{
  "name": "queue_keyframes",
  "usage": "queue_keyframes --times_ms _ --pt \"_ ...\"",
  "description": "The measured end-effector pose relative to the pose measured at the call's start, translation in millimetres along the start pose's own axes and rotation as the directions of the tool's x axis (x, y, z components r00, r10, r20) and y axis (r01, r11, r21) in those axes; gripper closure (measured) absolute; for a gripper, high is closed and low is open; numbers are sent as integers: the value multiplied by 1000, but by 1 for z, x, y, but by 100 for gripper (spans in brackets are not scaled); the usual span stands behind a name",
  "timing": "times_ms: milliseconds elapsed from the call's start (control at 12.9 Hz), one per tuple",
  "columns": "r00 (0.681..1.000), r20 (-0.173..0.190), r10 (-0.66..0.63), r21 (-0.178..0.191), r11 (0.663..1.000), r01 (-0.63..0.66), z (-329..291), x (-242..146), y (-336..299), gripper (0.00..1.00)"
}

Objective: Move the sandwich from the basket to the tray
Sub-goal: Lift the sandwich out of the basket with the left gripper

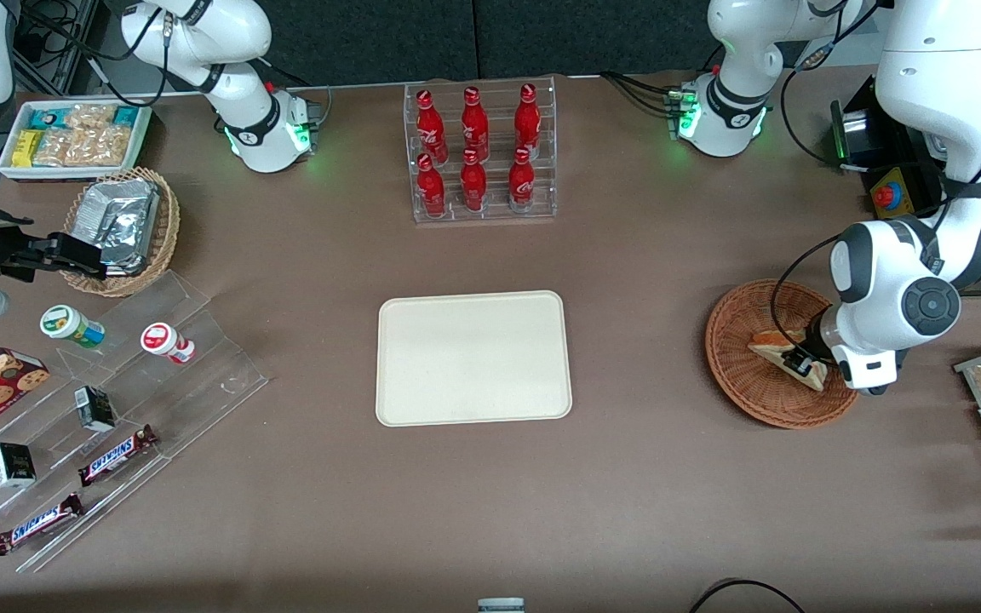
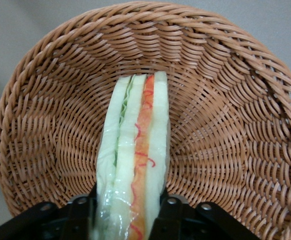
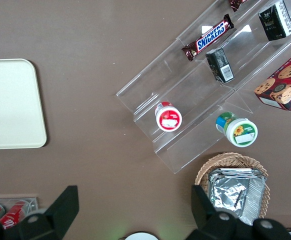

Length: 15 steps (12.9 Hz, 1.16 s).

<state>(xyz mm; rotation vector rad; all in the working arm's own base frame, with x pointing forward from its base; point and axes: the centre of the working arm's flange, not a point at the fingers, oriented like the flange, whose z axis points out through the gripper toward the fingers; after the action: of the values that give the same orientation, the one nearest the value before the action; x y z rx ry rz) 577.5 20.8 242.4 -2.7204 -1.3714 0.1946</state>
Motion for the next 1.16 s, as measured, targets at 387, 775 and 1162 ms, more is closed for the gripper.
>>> queue_keyframes --times_ms 387,775,1162 --pt "998 58 14 77 997 -19 -69 -1 10 69" --pt "977 49 208 53 976 -210 -168 -104 55 81" --pt "887 39 460 22 887 -461 -188 -251 105 81"
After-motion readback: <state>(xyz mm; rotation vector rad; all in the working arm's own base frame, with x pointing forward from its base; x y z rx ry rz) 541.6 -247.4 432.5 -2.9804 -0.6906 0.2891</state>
